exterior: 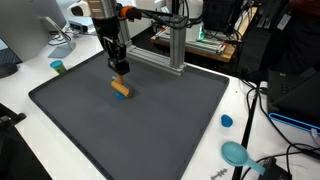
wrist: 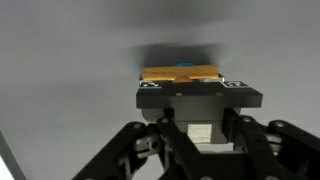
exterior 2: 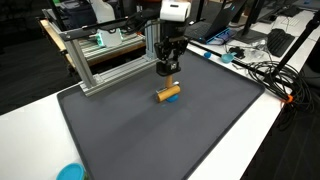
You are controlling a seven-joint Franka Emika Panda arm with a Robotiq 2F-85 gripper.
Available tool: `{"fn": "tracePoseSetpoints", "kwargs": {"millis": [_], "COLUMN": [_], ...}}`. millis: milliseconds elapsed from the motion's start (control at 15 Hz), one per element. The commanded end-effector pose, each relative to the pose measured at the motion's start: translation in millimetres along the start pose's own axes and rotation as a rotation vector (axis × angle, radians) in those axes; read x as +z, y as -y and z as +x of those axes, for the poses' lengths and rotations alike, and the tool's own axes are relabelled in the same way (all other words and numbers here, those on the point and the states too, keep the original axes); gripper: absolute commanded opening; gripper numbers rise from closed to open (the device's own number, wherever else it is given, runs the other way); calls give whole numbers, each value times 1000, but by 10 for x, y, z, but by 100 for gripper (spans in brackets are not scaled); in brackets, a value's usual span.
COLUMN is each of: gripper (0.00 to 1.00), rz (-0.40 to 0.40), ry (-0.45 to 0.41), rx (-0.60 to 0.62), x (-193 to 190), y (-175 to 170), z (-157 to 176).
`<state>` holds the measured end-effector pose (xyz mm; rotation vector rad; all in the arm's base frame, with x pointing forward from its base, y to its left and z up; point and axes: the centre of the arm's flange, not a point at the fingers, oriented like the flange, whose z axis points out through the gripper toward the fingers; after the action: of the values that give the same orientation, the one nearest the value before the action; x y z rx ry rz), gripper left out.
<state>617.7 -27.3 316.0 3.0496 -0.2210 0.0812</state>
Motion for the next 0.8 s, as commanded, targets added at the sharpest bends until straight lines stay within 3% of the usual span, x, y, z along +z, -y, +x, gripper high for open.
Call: {"fn": "tracePoseSetpoints", "kwargs": {"millis": [0, 333, 733], "gripper": [21, 21, 21], "rz": [-54, -50, -7], "ry": [127, 122, 11], "rx": [-18, -25, -32], "x": [450, 439, 353], "y": [-10, 4, 56], "z": [-107, -107, -47]}}
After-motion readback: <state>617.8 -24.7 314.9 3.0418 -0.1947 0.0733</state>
